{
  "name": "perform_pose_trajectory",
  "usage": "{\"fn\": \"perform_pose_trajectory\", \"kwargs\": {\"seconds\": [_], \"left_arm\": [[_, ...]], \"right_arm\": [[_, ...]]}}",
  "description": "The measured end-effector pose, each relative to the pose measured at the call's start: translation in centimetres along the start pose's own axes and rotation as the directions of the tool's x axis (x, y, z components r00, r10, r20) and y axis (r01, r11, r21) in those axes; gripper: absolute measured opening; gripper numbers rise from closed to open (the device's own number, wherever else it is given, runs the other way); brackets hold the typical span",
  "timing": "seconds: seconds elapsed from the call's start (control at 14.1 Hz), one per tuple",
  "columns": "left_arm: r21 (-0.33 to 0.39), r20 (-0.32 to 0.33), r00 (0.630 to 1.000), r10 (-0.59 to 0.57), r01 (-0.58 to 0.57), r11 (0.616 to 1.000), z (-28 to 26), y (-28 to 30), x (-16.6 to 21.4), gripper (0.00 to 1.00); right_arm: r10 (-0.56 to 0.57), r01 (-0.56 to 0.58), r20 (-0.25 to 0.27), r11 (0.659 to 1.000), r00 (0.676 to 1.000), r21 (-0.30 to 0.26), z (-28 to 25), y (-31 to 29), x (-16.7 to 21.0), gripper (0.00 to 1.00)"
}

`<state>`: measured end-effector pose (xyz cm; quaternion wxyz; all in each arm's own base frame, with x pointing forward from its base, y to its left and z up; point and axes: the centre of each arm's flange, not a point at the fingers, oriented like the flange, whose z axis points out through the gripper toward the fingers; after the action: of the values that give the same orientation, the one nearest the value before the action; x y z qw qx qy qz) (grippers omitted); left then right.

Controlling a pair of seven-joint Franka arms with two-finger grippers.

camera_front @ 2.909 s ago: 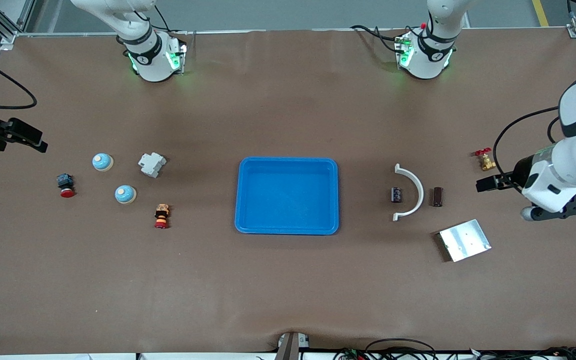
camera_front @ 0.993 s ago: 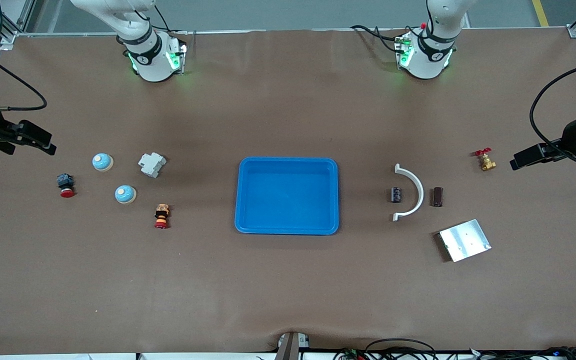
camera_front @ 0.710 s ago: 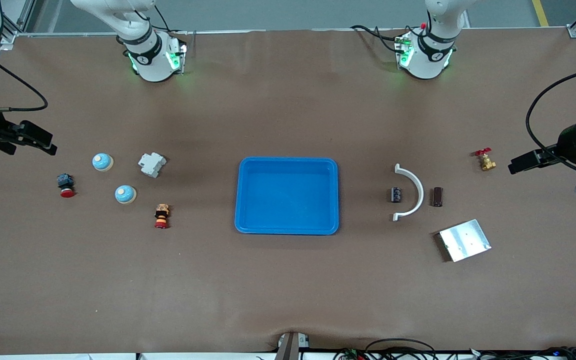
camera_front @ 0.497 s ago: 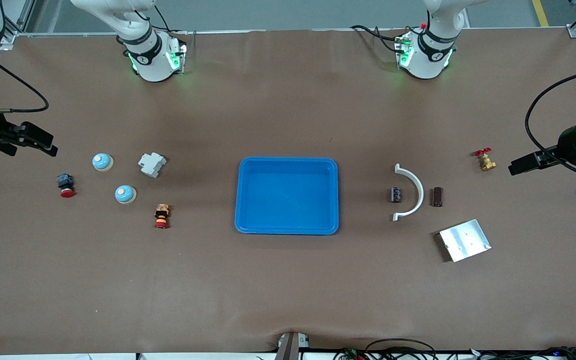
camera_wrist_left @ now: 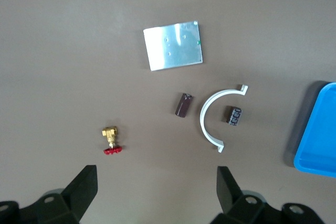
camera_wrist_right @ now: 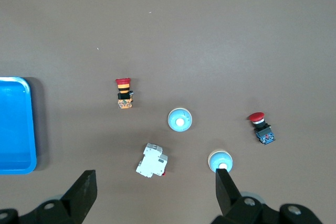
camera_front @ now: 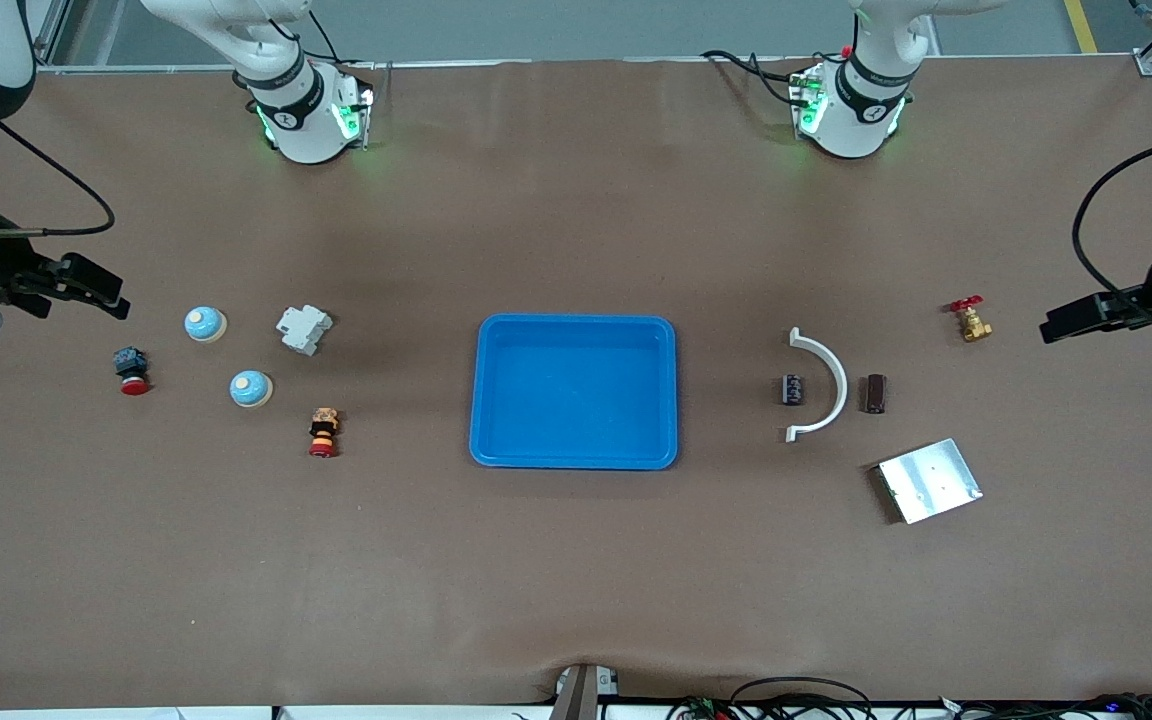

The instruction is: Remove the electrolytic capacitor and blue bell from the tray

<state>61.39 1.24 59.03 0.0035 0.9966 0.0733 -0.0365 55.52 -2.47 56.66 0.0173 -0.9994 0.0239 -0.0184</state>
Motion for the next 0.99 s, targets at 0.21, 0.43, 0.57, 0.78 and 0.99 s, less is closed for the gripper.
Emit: {"fn": "perform_pose_trajectory", "kwargs": {"seconds": [0.21, 0.43, 0.57, 0.78, 0.99], "left_arm": [[-0.005, -0.036, 0.999, 0.007, -0.007, 1.000, -1.1, 0.2, -0.9, 1.00], [-0.008, -0.057, 0.998, 0.022, -0.023, 1.000, -0.4, 0.8, -1.6, 1.00], [-0.009, -0.060, 0.998, 0.026, -0.026, 1.000, -0.1, 0.8, -2.0, 1.00], [-0.009, -0.061, 0.998, 0.025, -0.026, 1.000, 0.0, 0.6, -2.1, 1.00], [-0.009, -0.060, 0.998, 0.024, -0.025, 1.000, 0.0, 0.6, -2.1, 1.00]], "right_arm": [[0.000, 0.000, -0.006, 1.000, 1.000, 0.000, -0.4, 0.0, -0.4, 1.00], [0.000, 0.000, -0.007, 1.000, 1.000, 0.000, -0.2, 0.0, -0.4, 1.00], [0.001, -0.001, -0.002, 1.000, 1.000, 0.000, 0.3, 0.0, -0.5, 1.00], [0.006, -0.006, 0.005, 1.000, 1.000, 0.000, 1.2, 0.4, -0.5, 1.00], [0.010, -0.010, 0.010, 1.000, 1.000, 0.000, 2.4, 0.6, -0.7, 1.00]]}}
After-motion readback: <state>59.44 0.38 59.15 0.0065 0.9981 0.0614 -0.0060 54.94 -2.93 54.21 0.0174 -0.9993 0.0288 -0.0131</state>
